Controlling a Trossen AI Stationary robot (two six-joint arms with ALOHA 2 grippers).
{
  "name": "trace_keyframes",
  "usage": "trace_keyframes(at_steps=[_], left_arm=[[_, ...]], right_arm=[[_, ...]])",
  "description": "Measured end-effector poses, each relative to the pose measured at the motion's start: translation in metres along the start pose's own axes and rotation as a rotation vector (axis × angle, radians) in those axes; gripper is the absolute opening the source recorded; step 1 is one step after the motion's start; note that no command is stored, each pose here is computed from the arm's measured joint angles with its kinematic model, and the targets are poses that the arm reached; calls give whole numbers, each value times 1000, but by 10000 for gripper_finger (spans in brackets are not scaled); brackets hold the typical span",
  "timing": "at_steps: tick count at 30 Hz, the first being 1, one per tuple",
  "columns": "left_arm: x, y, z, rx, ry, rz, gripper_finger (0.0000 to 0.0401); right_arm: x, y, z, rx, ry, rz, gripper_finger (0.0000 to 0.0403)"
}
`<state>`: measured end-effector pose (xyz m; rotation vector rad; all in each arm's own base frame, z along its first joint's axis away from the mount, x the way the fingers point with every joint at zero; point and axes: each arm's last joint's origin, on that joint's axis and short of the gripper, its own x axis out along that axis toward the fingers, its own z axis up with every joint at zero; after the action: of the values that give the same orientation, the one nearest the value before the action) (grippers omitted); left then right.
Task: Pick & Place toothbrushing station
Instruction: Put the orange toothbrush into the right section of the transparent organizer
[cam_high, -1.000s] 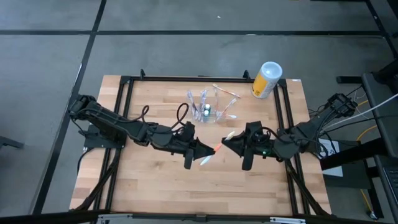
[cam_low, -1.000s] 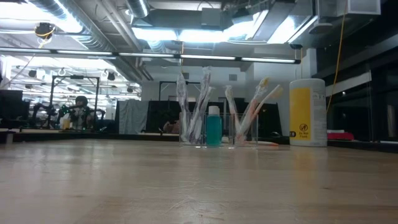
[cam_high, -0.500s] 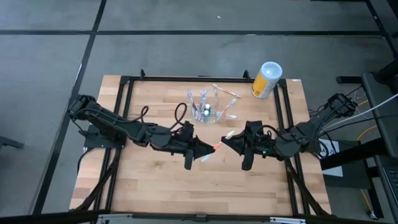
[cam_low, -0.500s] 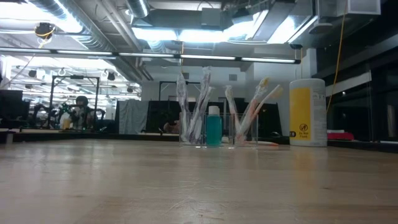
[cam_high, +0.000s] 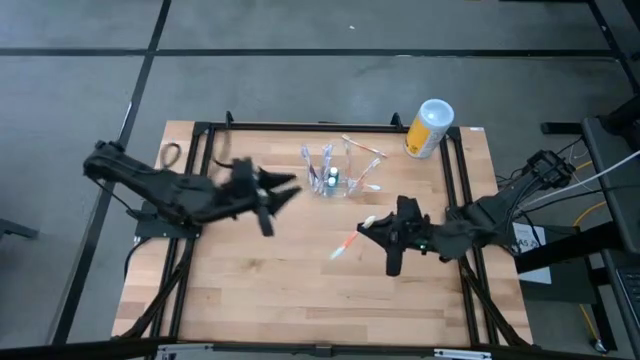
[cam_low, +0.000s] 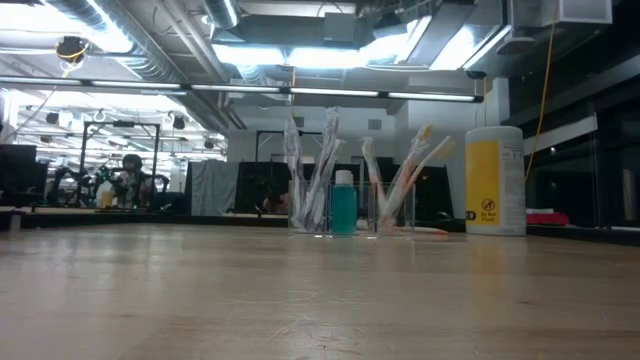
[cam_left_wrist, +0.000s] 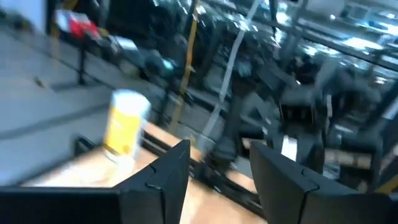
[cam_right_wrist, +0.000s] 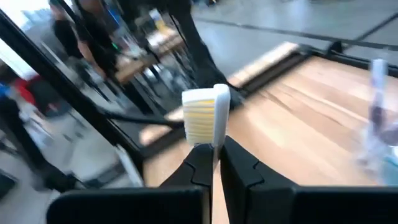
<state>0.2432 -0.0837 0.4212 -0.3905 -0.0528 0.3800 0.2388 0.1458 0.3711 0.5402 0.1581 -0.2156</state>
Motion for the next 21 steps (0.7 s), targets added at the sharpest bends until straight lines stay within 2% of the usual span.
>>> trace_keyframes(at_steps=[3,7,14,21], left_arm=[[-19,1,13,59,-38,3,165],[-35,-6,13,117,-39,-24,158],[-43,-31,-17,184,10,-3,139],[-45,-46,-39,144,31,13,136]], right_arm=[[8,-13,0,-55,54,-62,13],[22,-40,5,-149,126,-188,13],[43,-94,26,-284,188,-457,13],[56,-126,44,-322,217,-542,13]])
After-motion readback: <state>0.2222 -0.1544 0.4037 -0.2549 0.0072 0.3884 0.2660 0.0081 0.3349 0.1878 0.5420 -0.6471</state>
